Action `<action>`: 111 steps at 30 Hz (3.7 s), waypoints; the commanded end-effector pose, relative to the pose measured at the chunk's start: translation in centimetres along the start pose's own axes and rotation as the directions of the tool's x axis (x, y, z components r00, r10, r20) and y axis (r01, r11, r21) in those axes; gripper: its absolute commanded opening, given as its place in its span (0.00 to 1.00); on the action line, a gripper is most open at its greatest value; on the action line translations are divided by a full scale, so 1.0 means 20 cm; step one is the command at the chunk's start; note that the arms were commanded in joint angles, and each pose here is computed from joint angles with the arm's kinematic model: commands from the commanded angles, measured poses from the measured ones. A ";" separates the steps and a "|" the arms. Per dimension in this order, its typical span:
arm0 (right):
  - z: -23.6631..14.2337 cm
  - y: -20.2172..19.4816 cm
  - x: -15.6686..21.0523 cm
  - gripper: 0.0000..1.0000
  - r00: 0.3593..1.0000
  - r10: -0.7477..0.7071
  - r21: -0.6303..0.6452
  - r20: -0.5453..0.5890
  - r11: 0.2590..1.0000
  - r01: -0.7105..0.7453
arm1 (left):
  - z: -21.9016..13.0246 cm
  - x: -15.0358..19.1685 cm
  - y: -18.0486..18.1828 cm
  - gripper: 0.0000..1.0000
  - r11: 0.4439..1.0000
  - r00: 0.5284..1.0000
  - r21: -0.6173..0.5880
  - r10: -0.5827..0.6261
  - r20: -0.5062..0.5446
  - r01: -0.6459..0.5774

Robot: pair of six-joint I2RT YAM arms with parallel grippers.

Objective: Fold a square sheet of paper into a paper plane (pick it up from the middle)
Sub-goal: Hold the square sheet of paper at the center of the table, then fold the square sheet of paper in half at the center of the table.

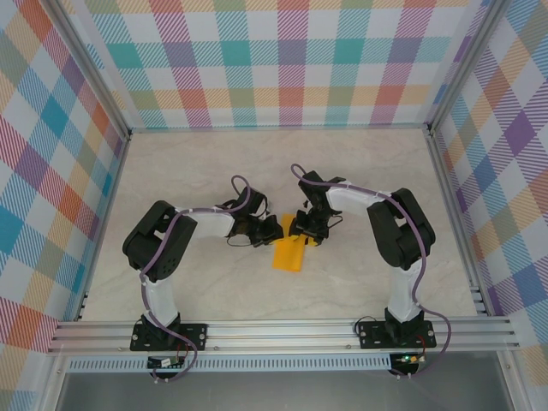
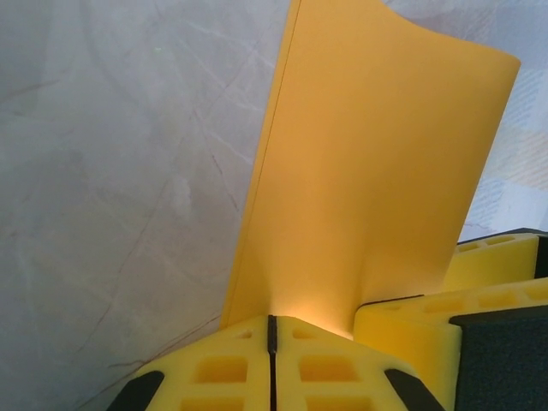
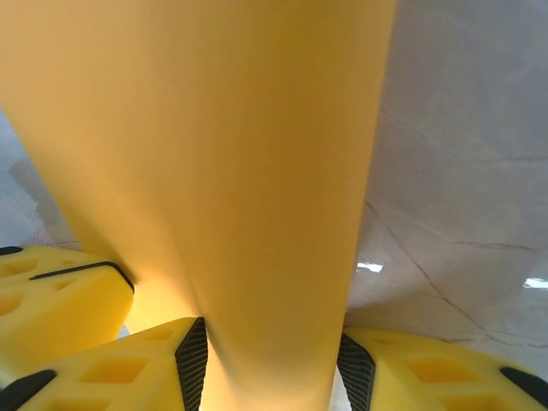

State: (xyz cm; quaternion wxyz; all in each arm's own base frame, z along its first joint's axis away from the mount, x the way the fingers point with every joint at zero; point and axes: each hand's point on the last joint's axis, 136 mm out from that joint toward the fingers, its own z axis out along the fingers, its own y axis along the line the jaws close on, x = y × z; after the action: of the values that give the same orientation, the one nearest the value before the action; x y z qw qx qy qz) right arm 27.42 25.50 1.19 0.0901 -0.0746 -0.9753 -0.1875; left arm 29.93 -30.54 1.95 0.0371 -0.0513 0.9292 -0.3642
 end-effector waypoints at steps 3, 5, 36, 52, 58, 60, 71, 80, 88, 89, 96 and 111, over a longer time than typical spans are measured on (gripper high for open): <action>0.06 -0.03 -0.04 0.54 0.996 -0.021 0.020 0.092 1.000 0.019 | 0.03 0.08 0.18 0.06 0.988 0.999 -0.152 -0.023 -0.044 0.016; -0.05 -0.01 -0.06 0.58 0.985 -0.019 -0.013 0.174 1.000 0.022 | 0.02 0.09 0.19 0.05 0.987 0.999 -0.163 -0.022 -0.044 0.014; -0.01 0.09 0.01 0.23 0.978 0.079 -0.217 0.195 0.975 -0.036 | 0.01 0.09 0.33 0.02 0.953 0.999 -0.302 -0.026 -0.035 0.014; 0.02 -0.14 0.07 0.23 0.965 0.043 -0.286 0.258 0.958 0.034 | 0.01 0.12 0.40 0.01 0.938 0.999 -0.346 -0.018 -0.045 0.001; -0.15 -0.04 0.06 0.22 0.946 0.000 -0.360 0.325 0.925 0.124 | 0.01 0.12 0.39 0.01 0.941 0.999 -0.339 -0.012 -0.045 -0.004; -0.21 0.03 0.05 0.22 0.938 -0.015 -0.388 0.346 0.908 0.158 | 0.01 0.12 0.38 0.01 0.943 0.999 -0.334 -0.010 -0.045 -0.006; -0.09 0.18 -0.11 0.20 0.955 -0.035 -0.418 0.294 0.894 0.161 | 0.02 0.11 0.38 0.01 0.942 0.999 -0.334 -0.016 -0.050 -0.002; 0.00 -0.07 -0.20 0.19 0.945 0.039 -0.336 0.326 0.939 0.077 | 0.00 0.16 0.46 0.00 0.917 0.996 -0.400 -0.044 -0.073 0.011; -0.13 -0.17 -0.34 0.20 0.906 0.101 -0.319 0.411 0.947 0.039 | -0.01 0.19 0.53 0.00 0.900 0.996 -0.436 -0.052 -0.075 0.014; -0.16 -0.16 -0.36 0.20 0.900 0.099 -0.314 0.424 0.948 0.043 | -0.01 0.19 0.53 0.00 0.900 0.996 -0.436 -0.051 -0.075 0.013; -0.36 0.04 -0.29 0.21 0.873 0.023 -0.349 0.488 0.921 0.171 | -0.01 0.18 0.50 0.00 0.907 0.996 -0.421 -0.044 -0.075 0.008; -0.13 0.19 -0.28 0.21 0.948 -0.058 -0.319 0.314 0.934 0.163 | -0.01 0.19 0.52 0.00 0.899 0.995 -0.435 -0.080 -0.065 0.044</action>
State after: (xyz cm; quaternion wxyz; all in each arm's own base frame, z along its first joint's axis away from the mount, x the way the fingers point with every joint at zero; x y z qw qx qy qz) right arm 34.13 27.80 4.54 -0.1019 -0.0665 -0.9249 -0.3602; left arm 30.08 -29.94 1.58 0.0557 -0.0198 0.9484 -0.3116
